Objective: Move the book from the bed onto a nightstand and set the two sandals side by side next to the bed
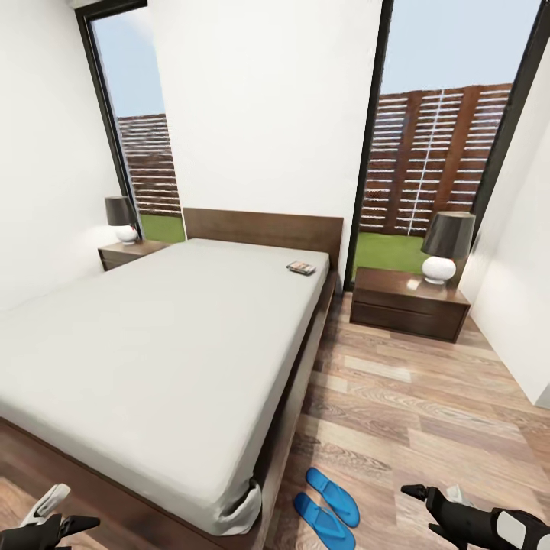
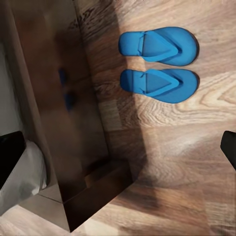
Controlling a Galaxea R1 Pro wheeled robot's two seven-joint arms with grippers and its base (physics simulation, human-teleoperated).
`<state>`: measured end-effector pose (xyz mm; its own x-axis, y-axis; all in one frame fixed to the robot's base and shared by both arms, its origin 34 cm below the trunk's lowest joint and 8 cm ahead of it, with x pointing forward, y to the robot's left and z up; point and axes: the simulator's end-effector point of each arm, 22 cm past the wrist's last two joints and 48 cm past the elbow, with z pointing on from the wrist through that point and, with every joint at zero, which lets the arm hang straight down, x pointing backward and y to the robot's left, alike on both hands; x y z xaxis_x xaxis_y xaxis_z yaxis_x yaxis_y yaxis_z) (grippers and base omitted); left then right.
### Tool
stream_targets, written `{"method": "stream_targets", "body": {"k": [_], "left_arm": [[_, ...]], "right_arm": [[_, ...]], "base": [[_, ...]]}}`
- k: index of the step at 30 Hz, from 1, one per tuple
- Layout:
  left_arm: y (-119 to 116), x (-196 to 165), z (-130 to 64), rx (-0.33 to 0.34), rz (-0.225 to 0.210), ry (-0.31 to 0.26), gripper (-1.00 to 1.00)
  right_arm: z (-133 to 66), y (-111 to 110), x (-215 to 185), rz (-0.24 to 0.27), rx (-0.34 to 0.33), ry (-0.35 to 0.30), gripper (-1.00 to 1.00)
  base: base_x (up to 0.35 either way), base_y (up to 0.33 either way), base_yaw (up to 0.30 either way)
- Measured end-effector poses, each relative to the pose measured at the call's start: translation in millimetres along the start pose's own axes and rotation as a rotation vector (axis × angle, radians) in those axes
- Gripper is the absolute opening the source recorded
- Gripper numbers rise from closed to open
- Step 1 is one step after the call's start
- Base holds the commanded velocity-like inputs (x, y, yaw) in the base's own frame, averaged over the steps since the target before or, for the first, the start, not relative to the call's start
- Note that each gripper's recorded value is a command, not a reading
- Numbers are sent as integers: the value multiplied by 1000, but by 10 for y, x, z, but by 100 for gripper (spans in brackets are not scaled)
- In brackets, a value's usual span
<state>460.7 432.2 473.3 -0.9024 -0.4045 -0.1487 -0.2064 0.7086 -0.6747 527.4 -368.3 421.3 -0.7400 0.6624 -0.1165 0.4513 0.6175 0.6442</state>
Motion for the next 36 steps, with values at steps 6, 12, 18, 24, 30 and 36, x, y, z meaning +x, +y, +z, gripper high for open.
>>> {"method": "stream_targets", "body": {"k": [6,12,18,24,30,36], "left_arm": [[-91,-41,-82,0,0,0,100],[-180,-82,-165,0,0,0,100],[-272,-118,-243,1,0,1,100],[-290,-122,-254,2,0,2,100],[-292,-122,-253,2,0,2,100],[-304,-117,-241,6,-3,3,100]], "right_arm": [[-83,97,-35,0,-1,0,100],[-166,190,-64,-1,-1,1,100],[-249,275,-89,-4,1,4,100],[-263,287,-90,-6,3,6,100],[-263,287,-90,-6,3,6,100],[-263,288,-91,-5,2,6,100]], "base": [[0,0,0],[0,0,0],[0,0,0],[0,0,0],[0,0,0],[0,0,0]]}}
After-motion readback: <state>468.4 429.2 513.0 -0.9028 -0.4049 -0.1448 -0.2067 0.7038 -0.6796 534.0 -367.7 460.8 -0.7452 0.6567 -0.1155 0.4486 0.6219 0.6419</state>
